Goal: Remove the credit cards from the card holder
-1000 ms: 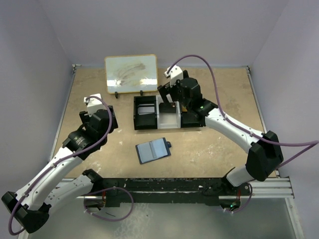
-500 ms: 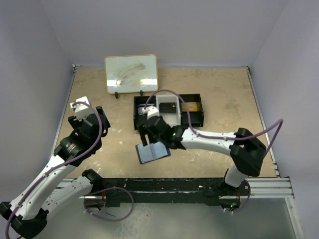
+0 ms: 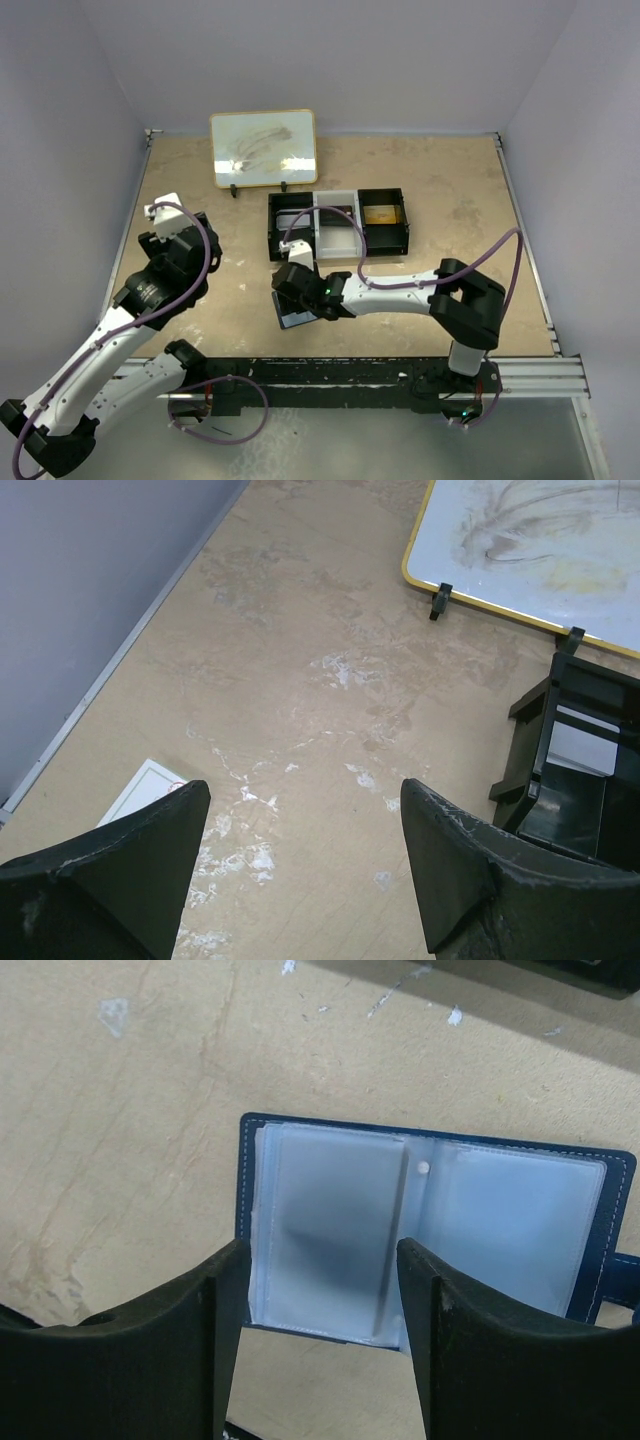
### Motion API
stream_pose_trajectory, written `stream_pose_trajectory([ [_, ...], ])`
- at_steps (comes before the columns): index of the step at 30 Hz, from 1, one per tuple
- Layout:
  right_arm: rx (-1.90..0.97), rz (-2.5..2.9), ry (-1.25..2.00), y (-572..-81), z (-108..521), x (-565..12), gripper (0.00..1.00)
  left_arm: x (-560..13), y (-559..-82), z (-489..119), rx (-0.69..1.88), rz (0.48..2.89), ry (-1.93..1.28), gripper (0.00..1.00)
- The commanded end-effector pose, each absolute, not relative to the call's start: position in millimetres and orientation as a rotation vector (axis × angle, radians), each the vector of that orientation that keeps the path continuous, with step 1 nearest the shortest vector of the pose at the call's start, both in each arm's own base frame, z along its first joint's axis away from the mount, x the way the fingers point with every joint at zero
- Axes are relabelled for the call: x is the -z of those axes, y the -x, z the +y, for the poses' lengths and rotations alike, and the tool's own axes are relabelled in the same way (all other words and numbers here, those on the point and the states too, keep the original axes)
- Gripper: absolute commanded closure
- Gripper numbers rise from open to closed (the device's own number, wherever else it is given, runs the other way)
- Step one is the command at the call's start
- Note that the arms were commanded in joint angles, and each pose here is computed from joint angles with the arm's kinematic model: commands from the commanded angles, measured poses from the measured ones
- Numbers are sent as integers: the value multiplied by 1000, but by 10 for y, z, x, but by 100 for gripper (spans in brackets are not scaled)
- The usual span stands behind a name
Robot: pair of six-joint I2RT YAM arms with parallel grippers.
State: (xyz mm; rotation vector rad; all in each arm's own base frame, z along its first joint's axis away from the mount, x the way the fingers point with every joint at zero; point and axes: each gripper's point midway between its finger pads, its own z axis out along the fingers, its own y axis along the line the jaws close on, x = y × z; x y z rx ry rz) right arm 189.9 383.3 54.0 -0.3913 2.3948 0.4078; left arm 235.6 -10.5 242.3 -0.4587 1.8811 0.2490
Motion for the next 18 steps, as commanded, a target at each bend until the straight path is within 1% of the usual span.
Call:
stream_pose_trajectory([
  [1,-394,2402,372,-1940,3894,-559,37,-2537,-2364,-76,-237,1843,492,25],
  [4,-378,2407,397,-1951,3925,-490,37,-2533,-2370,-86,-235,1847,488,25],
  [9,-346,2432,432,-1950,3964,-377,33,-2520,-2369,-88,-235,1850,487,25],
  [11,-322,2446,430,-1947,3943,-318,34,-2519,-2371,-88,-237,1851,487,25],
  [18,-232,2475,408,-1932,3767,-138,50,-2504,-2378,-102,-235,1858,481,25],
])
